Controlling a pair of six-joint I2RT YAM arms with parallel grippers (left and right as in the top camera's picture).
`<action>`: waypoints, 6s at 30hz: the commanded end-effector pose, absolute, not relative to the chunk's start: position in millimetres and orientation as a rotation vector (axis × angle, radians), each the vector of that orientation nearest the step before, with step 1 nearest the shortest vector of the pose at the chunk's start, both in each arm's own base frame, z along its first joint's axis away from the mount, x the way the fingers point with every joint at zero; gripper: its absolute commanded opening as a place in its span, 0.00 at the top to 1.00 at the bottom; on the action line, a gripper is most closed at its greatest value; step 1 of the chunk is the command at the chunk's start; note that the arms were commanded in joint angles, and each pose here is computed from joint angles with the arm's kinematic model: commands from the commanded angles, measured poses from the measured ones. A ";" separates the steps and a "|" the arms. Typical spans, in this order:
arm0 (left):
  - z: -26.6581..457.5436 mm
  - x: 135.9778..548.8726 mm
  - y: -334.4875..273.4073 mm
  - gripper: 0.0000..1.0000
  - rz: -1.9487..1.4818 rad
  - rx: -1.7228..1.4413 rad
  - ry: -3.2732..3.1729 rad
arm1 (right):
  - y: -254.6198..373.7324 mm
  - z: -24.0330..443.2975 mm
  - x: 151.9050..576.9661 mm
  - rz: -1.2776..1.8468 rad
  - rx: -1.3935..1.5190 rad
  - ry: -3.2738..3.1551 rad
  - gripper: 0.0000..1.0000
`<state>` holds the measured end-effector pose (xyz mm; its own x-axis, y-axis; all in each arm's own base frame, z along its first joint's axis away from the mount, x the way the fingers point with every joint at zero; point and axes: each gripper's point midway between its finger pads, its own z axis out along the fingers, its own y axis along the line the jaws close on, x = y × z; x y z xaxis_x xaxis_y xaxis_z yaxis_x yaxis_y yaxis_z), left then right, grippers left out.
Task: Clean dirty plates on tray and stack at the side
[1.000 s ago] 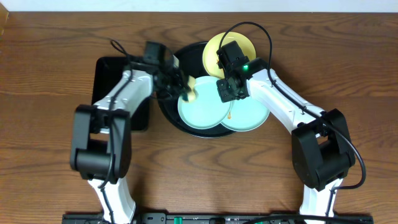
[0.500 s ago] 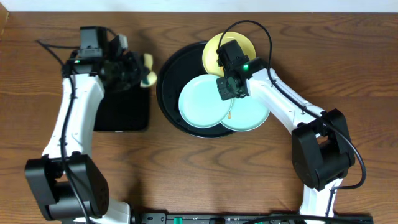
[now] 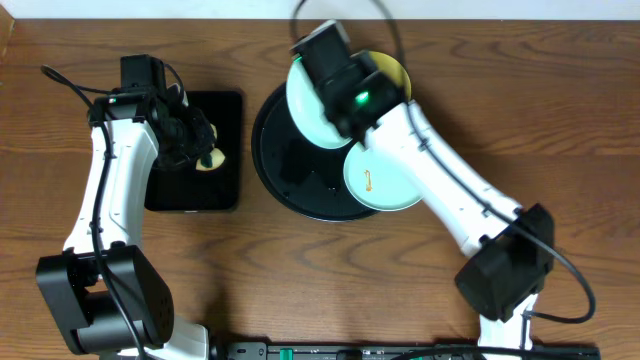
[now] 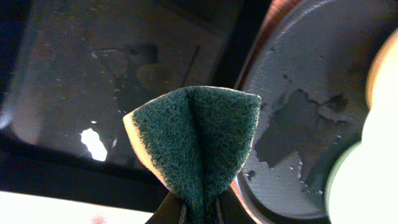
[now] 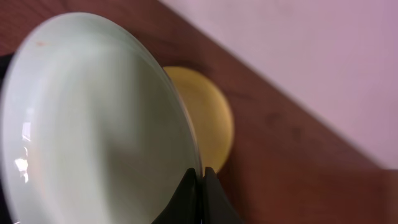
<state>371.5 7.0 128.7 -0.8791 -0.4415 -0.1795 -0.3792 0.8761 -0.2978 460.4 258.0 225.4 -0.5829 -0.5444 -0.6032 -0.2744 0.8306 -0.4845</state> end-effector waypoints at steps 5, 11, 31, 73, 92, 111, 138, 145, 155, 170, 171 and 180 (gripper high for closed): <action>106.3 365.9 19.2 0.92 -0.270 -0.625 2.848 | 263.9 286.4 437.0 -0.808 -0.446 1.930 0.99; 103.5 365.1 19.1 0.92 -0.270 -0.625 2.850 | 286.1 292.3 426.7 -0.760 -0.446 1.892 0.99; 102.4 359.9 17.7 0.92 -0.271 -0.631 2.871 | 167.2 280.0 464.1 -0.036 -0.178 2.356 0.99; 103.0 362.7 18.1 0.92 -0.272 -0.627 2.860 | -84.3 100.7 457.5 0.509 0.210 2.902 0.57; 102.0 358.0 17.5 0.92 -0.270 -0.633 2.879 | 66.2 151.9 374.6 0.302 -0.038 3.216 0.58; 101.8 357.2 17.5 0.92 -0.270 -0.635 2.882 | 72.9 142.9 366.4 -0.029 0.023 3.242 0.90; 101.7 356.4 17.4 0.92 -0.270 -0.636 2.885 | 96.5 29.3 358.9 0.100 0.010 3.244 0.72; 101.7 356.4 17.4 0.92 -0.269 -0.635 2.885 | 100.5 20.8 355.7 0.146 -0.011 3.246 0.78; 101.7 356.4 17.4 0.92 -0.269 -0.635 2.885 | 101.5 33.2 362.7 0.154 -0.018 3.213 0.99; 104.3 368.2 18.9 0.92 -0.229 -0.269 2.874 | 160.5 213.9 401.9 -0.040 -0.168 2.550 0.99; 104.5 369.0 19.0 0.92 -0.226 -0.241 2.872 | 165.9 212.6 400.5 -0.061 -0.185 2.543 0.99; 108.7 374.6 -22.6 0.92 -0.334 0.043 2.844 | 180.0 147.7 396.4 -0.232 -0.115 2.569 0.99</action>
<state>378.0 0.8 115.9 -0.9526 -0.1225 -0.2786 -0.0649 0.9762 -0.2070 391.7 190.3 165.8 -0.8471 -0.1638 -0.5056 -0.1207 0.9858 -0.1170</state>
